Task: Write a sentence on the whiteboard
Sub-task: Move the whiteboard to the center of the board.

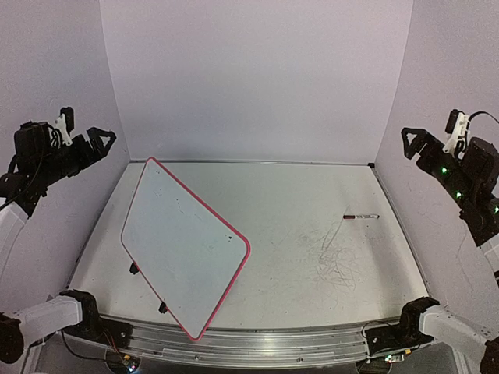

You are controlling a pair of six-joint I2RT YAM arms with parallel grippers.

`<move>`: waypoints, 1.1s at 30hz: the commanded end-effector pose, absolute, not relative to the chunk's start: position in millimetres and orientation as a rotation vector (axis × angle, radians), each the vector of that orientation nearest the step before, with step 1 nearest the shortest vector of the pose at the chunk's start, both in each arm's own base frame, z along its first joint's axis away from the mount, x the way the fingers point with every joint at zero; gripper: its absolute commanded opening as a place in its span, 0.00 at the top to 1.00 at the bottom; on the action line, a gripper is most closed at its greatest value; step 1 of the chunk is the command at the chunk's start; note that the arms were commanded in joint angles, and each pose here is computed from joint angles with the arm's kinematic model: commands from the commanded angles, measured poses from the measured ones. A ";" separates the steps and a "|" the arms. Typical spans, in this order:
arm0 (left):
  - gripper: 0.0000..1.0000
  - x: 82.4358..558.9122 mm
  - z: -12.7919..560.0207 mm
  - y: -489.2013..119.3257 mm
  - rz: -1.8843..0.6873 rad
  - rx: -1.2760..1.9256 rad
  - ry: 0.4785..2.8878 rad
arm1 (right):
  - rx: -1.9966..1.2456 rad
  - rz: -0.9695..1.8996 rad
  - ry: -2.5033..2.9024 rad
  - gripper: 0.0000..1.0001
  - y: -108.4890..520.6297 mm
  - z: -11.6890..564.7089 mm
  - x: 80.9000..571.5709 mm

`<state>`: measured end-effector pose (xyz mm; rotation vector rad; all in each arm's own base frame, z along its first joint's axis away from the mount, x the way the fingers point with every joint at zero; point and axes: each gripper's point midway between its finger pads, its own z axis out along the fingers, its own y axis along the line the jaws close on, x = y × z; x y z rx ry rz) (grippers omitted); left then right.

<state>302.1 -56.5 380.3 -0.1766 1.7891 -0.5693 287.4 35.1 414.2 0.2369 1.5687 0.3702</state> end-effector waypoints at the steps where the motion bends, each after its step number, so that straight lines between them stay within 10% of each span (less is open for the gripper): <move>1: 0.01 299.5 355.1 -66.7 -0.625 -0.159 1.890 | 0.245 0.366 1.567 0.02 33.2 412.0 287.0; 33: 0.22 235.2 100.9 -74.0 -0.217 -0.743 2.521 | 0.023 0.710 1.664 0.02 100.5 371.5 306.4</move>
